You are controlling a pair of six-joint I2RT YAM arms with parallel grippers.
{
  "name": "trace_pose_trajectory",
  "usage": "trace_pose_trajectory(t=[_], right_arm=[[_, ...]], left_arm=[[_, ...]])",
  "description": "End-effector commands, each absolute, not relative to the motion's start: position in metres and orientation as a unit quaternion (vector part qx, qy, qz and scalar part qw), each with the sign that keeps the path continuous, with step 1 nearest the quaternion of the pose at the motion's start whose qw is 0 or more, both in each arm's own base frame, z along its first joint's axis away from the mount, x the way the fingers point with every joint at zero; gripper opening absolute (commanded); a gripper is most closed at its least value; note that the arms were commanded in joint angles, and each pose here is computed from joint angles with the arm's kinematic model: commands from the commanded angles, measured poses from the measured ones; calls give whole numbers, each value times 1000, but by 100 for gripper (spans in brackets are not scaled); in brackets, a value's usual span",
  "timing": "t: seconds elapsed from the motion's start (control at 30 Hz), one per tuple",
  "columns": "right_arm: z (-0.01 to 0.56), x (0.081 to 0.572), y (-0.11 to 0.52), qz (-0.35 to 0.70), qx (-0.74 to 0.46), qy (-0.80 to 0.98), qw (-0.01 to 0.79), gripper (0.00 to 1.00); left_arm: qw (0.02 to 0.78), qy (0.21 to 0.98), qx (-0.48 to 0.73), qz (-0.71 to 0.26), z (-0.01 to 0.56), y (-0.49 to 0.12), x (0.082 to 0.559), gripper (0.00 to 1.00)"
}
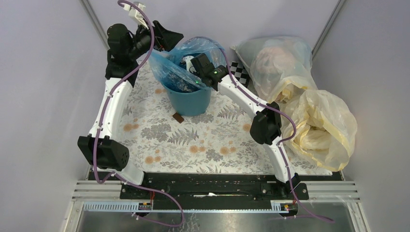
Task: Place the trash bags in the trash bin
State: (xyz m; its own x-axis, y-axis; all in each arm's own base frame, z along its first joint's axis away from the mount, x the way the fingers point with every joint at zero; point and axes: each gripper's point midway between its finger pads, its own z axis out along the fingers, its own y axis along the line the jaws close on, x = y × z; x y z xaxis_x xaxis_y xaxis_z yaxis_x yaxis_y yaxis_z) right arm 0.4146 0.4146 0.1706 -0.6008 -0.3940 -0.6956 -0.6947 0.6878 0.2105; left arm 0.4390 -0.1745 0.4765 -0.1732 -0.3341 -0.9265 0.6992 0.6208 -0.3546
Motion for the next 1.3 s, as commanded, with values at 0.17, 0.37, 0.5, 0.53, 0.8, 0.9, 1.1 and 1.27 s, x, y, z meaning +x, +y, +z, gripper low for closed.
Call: trace_pose_trajectory(t=[0.17,0.37,0.5,0.53,0.8,0.9,1.1,1.27], right_arm=[[198,412,406,239,-316,856,332,61],[197,412,408,239,-315,856,332,61],[196,413,407,237,-314,858,331,61],[196,413,407,238,-315,857,332,61],[197,412,408,242,-315,856,331,60],[197,410,408,244,-320,855,328,60],[189,409,407,239,-325,858,318,60],[190,407,405,231,-333,857,318,59]], left_arm=[[603,679,151,-391,449,-178,446,73],[585,696,164,-383,440,-188,443,68],[580,702,167,-378,436,-194,437,62],[580,703,167,-377,435,-194,436,58],[597,698,154,-364,446,-189,443,0],[601,690,150,-374,456,-192,447,0],[615,651,140,-421,485,-202,457,0],[616,643,117,-440,486,-205,478,0]])
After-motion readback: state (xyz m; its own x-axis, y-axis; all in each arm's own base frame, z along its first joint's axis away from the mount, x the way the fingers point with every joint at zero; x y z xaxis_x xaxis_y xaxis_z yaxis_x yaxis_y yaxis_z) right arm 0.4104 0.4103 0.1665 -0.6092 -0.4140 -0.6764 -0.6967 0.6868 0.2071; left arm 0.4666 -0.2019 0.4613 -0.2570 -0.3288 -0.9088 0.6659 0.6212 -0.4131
